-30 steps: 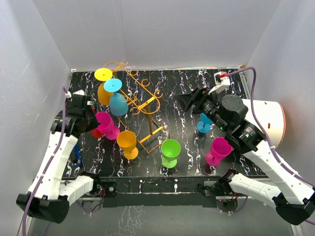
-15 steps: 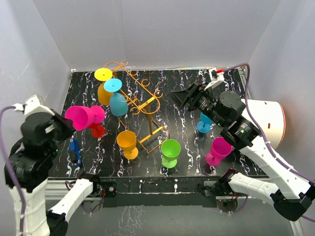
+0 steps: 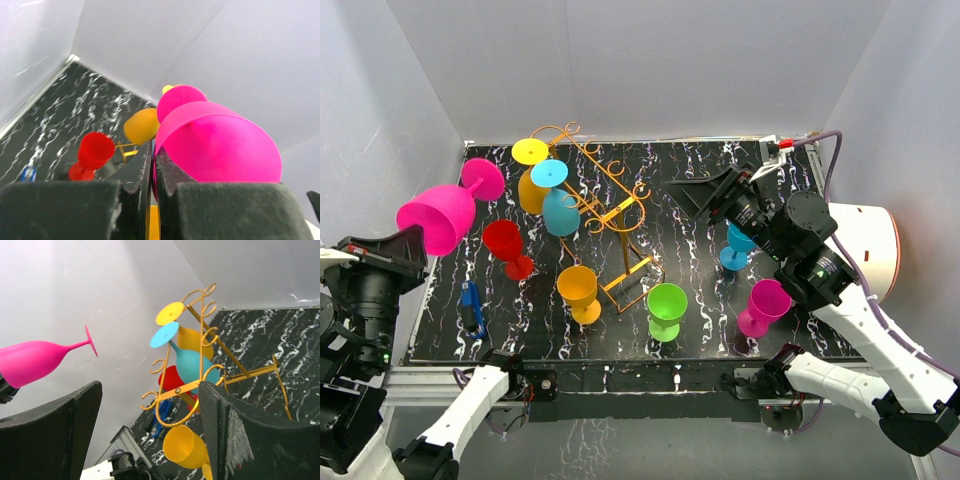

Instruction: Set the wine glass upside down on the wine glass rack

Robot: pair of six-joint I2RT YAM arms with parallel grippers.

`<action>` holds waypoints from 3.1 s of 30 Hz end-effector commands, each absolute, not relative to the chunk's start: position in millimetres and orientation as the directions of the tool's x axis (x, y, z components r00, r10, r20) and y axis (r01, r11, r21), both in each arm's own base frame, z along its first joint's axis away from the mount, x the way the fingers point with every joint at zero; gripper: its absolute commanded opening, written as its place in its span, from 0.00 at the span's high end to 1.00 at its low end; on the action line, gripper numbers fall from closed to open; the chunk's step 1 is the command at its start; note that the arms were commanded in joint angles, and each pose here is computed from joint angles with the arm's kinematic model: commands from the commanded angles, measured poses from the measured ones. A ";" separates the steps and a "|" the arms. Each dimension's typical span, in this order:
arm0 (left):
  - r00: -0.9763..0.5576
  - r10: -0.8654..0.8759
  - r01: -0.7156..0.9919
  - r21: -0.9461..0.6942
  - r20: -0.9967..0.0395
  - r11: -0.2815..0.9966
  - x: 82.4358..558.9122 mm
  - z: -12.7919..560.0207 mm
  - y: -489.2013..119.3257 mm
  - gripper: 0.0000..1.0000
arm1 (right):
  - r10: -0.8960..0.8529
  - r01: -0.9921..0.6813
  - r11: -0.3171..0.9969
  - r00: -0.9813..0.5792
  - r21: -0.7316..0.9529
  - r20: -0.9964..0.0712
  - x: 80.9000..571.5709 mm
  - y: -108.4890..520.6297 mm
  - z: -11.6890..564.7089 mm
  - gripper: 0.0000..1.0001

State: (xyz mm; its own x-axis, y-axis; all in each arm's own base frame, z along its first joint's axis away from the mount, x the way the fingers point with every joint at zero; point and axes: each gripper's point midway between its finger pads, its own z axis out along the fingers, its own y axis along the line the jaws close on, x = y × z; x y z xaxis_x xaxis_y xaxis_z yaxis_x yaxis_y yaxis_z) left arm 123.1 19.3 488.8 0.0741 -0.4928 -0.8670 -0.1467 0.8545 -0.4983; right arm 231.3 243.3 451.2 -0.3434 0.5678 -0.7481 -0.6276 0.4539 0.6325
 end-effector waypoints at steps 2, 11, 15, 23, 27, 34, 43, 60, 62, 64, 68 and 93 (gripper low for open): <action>0.151 -0.498 0.171 -0.474 -0.854 0.864 152.1 541.1 -28.7 1.00 | 0.677 -0.666 0.267 -0.385 0.697 -0.627 217.3 246.9 486.3 0.27; 0.114 -0.521 0.523 -0.395 -0.846 0.755 206.6 564.2 -102.4 1.00 | 0.744 -0.594 -0.030 -0.550 0.804 -0.379 219.8 261.7 513.1 0.33; 0.091 -0.510 0.636 -0.344 -0.856 0.691 224.9 573.1 -129.0 1.00 | 0.754 -0.524 -0.116 -0.599 0.844 -0.268 231.6 267.3 520.1 0.34; -0.007 -0.561 0.769 -0.363 -0.828 0.526 265.0 568.8 -166.8 1.00 | 0.802 -0.325 -0.214 -0.597 0.921 -0.024 267.1 265.6 520.7 0.42; -0.030 -0.561 0.767 -0.378 -0.827 0.518 285.1 560.7 -172.4 1.00 | 0.812 -0.313 -0.248 -0.583 0.917 0.021 277.6 267.7 528.1 0.42; -0.065 -0.589 0.771 -0.415 -0.806 0.483 300.7 553.6 -177.7 1.00 | 0.833 -0.294 -0.300 -0.544 0.908 0.099 299.6 269.6 534.9 0.37; -0.071 -0.576 0.763 -0.416 -0.814 0.495 307.4 541.1 -179.2 1.00 | 0.794 -0.284 -0.379 -0.589 0.881 0.152 319.3 293.2 548.8 0.38; -0.134 -0.595 0.788 -0.449 -0.793 0.422 295.2 531.1 -191.4 1.00 | 0.802 -0.316 -0.384 -0.579 0.868 0.144 325.8 298.6 560.0 0.66; -0.150 -0.599 0.792 -0.458 -0.787 0.404 290.8 529.8 -193.6 1.00 | 0.808 -0.319 -0.391 -0.568 0.863 0.156 324.3 294.5 559.1 0.71; -0.179 -0.602 0.799 -0.472 -0.778 0.372 285.1 527.4 -198.1 1.00 | 0.827 -0.334 -0.382 -0.539 0.862 0.158 323.7 288.0 558.5 0.76; -0.211 -0.602 0.805 -0.486 -0.770 0.340 273.1 524.7 -202.2 1.00 | 0.846 -0.356 -0.358 -0.515 0.863 0.138 320.8 283.4 561.8 0.85; -0.205 -0.543 0.795 -0.463 -0.814 0.393 252.8 525.5 -198.4 0.47 | 0.948 -0.548 -0.178 -0.318 0.817 -0.007 299.1 241.4 574.2 1.00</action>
State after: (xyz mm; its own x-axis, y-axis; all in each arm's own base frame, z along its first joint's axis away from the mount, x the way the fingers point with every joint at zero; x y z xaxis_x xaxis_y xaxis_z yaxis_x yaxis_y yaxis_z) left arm 272.2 -204.0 499.2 -0.2805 -0.5458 -0.7896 0.7547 0.3828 -0.5328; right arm 321.6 274.0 535.6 -0.4056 0.9140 0.0064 -0.4116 -0.1889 0.8916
